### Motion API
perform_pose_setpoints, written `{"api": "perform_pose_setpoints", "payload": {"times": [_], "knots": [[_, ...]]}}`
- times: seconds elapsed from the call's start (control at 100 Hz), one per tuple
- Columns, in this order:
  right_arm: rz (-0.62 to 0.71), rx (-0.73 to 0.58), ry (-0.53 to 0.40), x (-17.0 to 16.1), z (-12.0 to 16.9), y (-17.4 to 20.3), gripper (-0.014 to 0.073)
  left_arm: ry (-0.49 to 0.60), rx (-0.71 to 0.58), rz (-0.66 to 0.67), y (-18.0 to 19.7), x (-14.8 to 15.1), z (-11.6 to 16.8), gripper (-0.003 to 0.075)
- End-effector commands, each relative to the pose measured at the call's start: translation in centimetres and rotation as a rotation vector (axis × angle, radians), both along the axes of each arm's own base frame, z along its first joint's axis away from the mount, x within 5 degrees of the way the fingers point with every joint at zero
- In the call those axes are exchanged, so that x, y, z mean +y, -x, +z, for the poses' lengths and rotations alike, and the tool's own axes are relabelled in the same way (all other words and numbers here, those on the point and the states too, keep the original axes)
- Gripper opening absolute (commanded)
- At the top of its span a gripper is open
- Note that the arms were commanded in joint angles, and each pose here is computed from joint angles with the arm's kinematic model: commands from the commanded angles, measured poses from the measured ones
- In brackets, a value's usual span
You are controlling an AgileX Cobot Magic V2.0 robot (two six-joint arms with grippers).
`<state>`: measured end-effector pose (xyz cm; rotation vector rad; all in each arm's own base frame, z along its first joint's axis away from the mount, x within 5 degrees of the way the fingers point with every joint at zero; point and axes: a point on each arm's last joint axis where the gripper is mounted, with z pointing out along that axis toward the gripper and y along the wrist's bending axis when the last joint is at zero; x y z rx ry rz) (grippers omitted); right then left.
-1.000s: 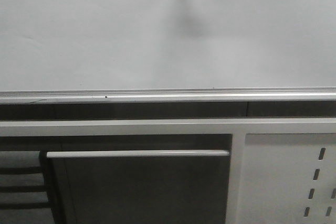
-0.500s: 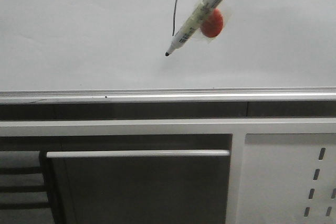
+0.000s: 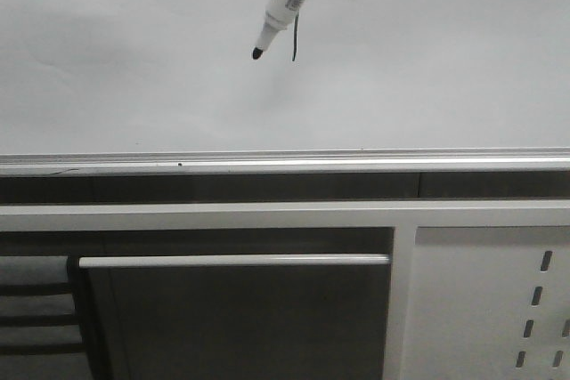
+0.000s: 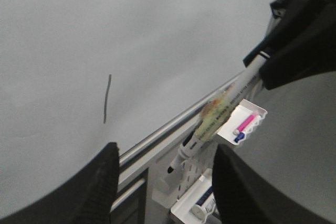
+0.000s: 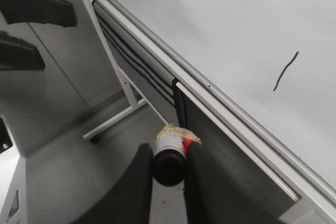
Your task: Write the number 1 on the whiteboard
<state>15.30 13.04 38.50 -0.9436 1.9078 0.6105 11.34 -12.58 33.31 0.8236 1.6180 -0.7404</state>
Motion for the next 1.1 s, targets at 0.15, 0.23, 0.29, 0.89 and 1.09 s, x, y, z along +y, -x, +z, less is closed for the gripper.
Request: {"api": "perform_pose_setpoints", "payload": {"times": [0.15, 0.23, 0.29, 0.89, 1.09], "knots": [[0.087, 0.059, 0.007, 1.4, 2.9, -1.2, -0.0043, -0.070, 0.016, -0.210, -1.3, -3.0, 0.9, 0.0368], [0.102, 0.062, 0.004, 1.6, 3.6, -1.3, -0.0043, -0.095, 0.035, -0.247, -1.9, -3.8, 0.4, 0.0345], [0.110, 0.063, 0.005, 1.7, 3.8, -1.4, -0.0043, -0.103, 0.054, -0.269, -2.2, -4.3, 0.2, 0.0334], [0.171, 0.116, 0.031, 1.9, 4.2, -0.9, -0.0043, -0.152, 0.005, -0.273, -3.3, -6.3, -0.2, 0.0278], [0.194, 0.118, 0.016, 2.0, 4.3, -0.7, -0.0043, -0.160, -0.009, -0.296, -3.1, -6.3, -0.2, 0.0098]]}}
